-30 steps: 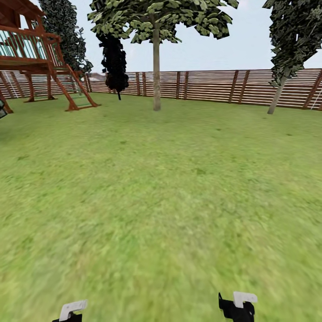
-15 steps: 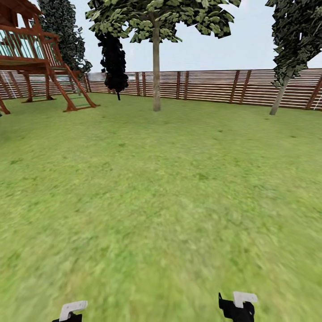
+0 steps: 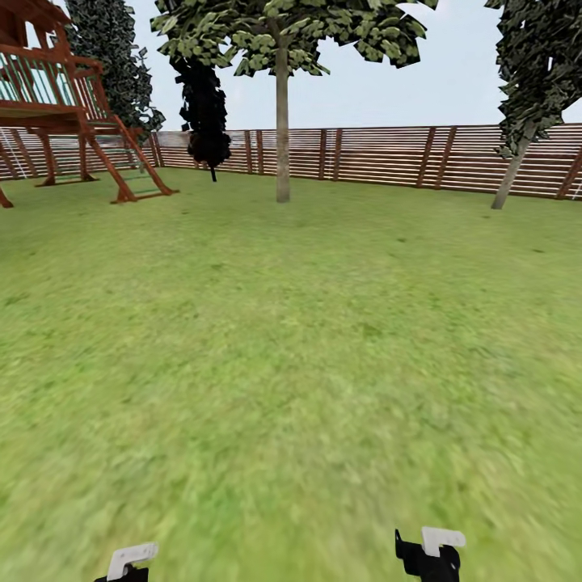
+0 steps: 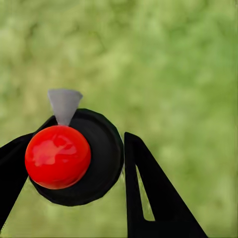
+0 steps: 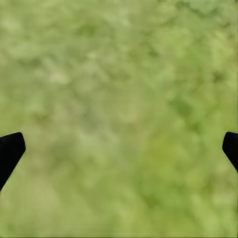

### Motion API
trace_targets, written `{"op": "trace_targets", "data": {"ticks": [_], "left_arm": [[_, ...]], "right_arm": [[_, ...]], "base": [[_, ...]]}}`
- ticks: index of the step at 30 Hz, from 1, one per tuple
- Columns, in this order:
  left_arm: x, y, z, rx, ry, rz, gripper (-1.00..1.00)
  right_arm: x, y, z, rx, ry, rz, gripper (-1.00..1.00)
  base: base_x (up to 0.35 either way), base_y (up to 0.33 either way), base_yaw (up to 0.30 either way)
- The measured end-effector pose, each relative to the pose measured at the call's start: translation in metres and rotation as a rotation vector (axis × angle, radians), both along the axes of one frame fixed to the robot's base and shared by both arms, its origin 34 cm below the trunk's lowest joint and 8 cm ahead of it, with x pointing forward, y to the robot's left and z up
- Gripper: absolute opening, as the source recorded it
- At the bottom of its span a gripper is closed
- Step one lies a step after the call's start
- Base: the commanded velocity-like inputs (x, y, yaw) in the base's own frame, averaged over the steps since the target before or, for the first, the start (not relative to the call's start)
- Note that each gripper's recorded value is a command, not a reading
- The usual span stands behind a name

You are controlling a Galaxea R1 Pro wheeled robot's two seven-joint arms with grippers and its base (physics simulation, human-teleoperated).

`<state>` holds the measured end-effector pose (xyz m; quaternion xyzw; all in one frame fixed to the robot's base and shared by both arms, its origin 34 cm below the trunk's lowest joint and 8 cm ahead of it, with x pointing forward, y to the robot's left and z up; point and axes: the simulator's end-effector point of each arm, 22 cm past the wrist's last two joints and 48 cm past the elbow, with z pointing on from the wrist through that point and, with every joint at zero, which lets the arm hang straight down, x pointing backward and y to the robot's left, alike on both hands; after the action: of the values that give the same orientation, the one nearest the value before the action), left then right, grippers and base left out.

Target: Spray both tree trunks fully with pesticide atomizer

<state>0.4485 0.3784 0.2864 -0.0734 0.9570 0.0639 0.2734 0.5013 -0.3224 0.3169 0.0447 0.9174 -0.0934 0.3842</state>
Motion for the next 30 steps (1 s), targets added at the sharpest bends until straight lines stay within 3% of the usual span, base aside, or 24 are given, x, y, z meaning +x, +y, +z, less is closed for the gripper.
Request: {"op": "trace_targets", "data": {"ticks": [30], "left_arm": [[0.0001,-0.0013,-0.0002,-0.001,0.000,-0.002,-1.00]], "right_arm": [[-0.0001,0.0000,-0.0001,0.000,0.000,0.000,1.00]], "base": [[0.338,0.000,0.000]]}}
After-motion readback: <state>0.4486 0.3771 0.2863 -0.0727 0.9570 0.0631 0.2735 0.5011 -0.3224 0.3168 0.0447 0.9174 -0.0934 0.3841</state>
